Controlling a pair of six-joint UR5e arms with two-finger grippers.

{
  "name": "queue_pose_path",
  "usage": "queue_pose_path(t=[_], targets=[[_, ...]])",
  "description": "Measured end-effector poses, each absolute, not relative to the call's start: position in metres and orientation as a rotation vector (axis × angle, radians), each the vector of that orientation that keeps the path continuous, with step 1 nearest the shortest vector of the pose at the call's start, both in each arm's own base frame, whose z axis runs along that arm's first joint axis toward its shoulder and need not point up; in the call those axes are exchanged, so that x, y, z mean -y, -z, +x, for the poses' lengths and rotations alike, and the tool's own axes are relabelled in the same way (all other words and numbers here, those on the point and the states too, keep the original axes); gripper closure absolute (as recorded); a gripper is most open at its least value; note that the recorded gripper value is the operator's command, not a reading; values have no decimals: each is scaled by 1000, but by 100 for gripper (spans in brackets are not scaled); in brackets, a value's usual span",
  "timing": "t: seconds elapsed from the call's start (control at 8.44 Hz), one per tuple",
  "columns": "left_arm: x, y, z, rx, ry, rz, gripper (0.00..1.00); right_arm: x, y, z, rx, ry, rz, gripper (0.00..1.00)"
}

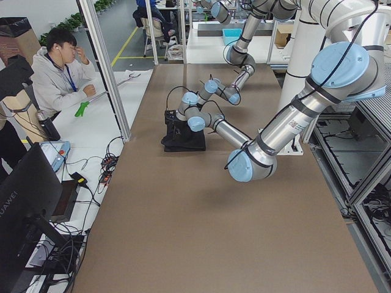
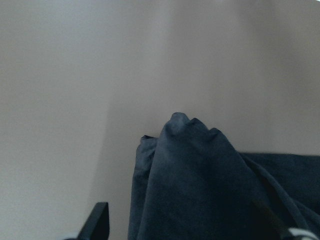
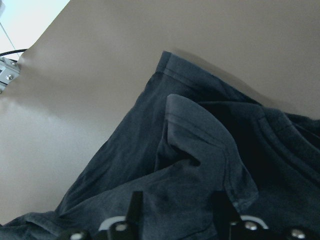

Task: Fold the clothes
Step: 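Lower the folded end onto the shirt and press it flat with both grippers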

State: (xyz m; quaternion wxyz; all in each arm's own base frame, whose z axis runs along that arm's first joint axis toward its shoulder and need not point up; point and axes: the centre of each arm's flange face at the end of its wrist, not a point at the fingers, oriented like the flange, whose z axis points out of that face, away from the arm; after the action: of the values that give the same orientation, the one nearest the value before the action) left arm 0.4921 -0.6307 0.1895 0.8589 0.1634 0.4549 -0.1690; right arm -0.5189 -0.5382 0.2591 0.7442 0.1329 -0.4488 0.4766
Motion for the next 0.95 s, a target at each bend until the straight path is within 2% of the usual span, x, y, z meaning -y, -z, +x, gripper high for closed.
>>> queue_pose_path(t=[0.47, 0.83, 0.95], targets=[[630, -198, 491, -947, 358, 340, 0, 550, -251, -506, 1033, -1066, 310, 100], [629, -203, 490, -942, 360, 338, 0, 591, -247, -500, 990, -1073, 355, 100], [629, -204, 490, -941, 360, 337, 0, 614, -245, -509, 966, -1068, 370, 82]])
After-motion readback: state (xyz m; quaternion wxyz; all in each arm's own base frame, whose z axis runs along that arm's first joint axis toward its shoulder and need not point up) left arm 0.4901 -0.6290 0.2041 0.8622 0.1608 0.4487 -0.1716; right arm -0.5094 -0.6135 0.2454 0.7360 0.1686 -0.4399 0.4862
